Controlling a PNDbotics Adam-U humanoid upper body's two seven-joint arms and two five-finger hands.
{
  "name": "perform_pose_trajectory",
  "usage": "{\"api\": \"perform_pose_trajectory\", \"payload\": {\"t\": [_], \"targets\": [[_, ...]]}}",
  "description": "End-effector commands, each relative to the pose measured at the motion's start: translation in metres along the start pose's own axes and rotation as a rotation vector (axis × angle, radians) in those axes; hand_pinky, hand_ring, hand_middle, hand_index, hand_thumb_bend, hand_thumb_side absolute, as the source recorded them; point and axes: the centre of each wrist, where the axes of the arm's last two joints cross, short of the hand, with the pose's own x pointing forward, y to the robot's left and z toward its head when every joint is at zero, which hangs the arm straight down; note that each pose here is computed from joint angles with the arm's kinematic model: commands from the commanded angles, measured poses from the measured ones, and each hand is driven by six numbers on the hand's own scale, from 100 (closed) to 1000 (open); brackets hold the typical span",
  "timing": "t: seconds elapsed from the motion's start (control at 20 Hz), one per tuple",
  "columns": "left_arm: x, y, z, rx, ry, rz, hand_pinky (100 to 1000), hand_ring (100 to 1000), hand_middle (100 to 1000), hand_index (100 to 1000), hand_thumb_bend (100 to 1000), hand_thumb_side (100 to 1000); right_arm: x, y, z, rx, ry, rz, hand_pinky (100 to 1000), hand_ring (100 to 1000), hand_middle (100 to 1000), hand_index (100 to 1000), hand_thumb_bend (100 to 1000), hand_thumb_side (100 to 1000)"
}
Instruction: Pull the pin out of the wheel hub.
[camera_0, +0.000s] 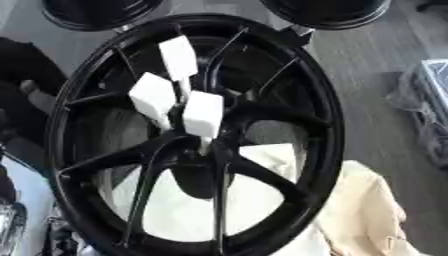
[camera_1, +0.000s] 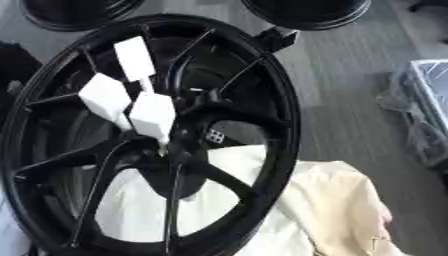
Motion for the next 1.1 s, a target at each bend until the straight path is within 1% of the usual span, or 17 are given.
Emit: {"api": "perform_pose_trajectory", "payload": {"t": [0.05, 0.15, 0.25, 0.3, 0.4, 0.45, 0.5, 0.55, 0.6, 0.65, 0.7, 0.75, 0.85, 1.1], "targets": [[0.008, 0.001, -0.003, -0.007, -0.029, -0.008, 789, 807, 674, 727, 155, 867, -0.009, -0.007, 0.013, -0.093, 0.034, 0.044, 1000, 976, 914, 953, 402, 100], [0.007, 0.0, -0.003, -0.014, -0.024, -0.008, 790, 807, 675, 727, 155, 867, -0.02, -0.001, 0.025, -0.125, 0.082, 0.043, 1000, 977, 913, 951, 413, 103], [0.006, -0.001, -0.002, -0.021, -0.021, -0.008, 790, 807, 675, 727, 155, 867, -0.025, 0.005, 0.037, -0.146, 0.102, 0.044, 1000, 977, 913, 951, 413, 103], [0.006, -0.001, -0.002, -0.025, -0.018, -0.008, 790, 808, 675, 727, 156, 869, -0.029, 0.008, 0.043, -0.157, 0.117, 0.035, 1000, 980, 915, 953, 417, 120], [0.005, -0.002, -0.001, -0.032, -0.015, -0.007, 790, 808, 674, 726, 156, 869, -0.034, 0.013, 0.055, -0.18, 0.139, 0.02, 1000, 976, 919, 960, 408, 100], [0.005, -0.002, -0.001, -0.035, -0.012, -0.007, 790, 808, 674, 726, 156, 869, -0.036, 0.015, 0.061, -0.191, 0.146, 0.013, 1000, 964, 907, 961, 384, 100], [0.004, -0.002, -0.001, -0.04, -0.009, -0.008, 789, 808, 674, 726, 156, 869, -0.036, 0.018, 0.067, -0.202, 0.152, 0.003, 1000, 948, 881, 953, 272, 100], [0.003, -0.003, 0.0, -0.044, -0.007, -0.008, 789, 808, 674, 726, 156, 870, -0.037, 0.019, 0.074, -0.216, 0.156, -0.007, 1000, 926, 846, 928, 126, 100], [0.003, -0.003, 0.0, -0.048, -0.004, -0.008, 789, 808, 674, 726, 157, 870, -0.036, 0.019, 0.079, -0.233, 0.154, -0.017, 1000, 901, 818, 907, 100, 246], [0.003, -0.003, 0.0, -0.05, -0.003, -0.008, 789, 808, 674, 726, 156, 870, -0.033, 0.02, 0.081, -0.25, 0.143, -0.032, 1000, 891, 806, 898, 100, 314], [0.003, -0.004, 0.0, -0.052, -0.003, -0.008, 789, 808, 674, 726, 156, 870, -0.03, 0.021, 0.081, -0.264, 0.13, -0.049, 1000, 888, 803, 895, 100, 334], [0.003, -0.004, 0.001, -0.053, -0.003, -0.007, 789, 808, 673, 726, 157, 869, -0.026, 0.023, 0.08, -0.276, 0.112, -0.067, 1000, 878, 791, 889, 100, 397], [0.003, -0.005, 0.0, -0.056, -0.004, -0.004, 788, 807, 673, 725, 156, 867, -0.021, 0.03, 0.076, -0.296, 0.071, -0.112, 1000, 866, 777, 879, 100, 465], [0.006, -0.009, 0.0, -0.068, -0.013, 0.009, 787, 807, 672, 725, 157, 863, -0.011, 0.049, 0.061, -0.345, -0.036, -0.248, 1000, 856, 766, 872, 100, 445]]}}
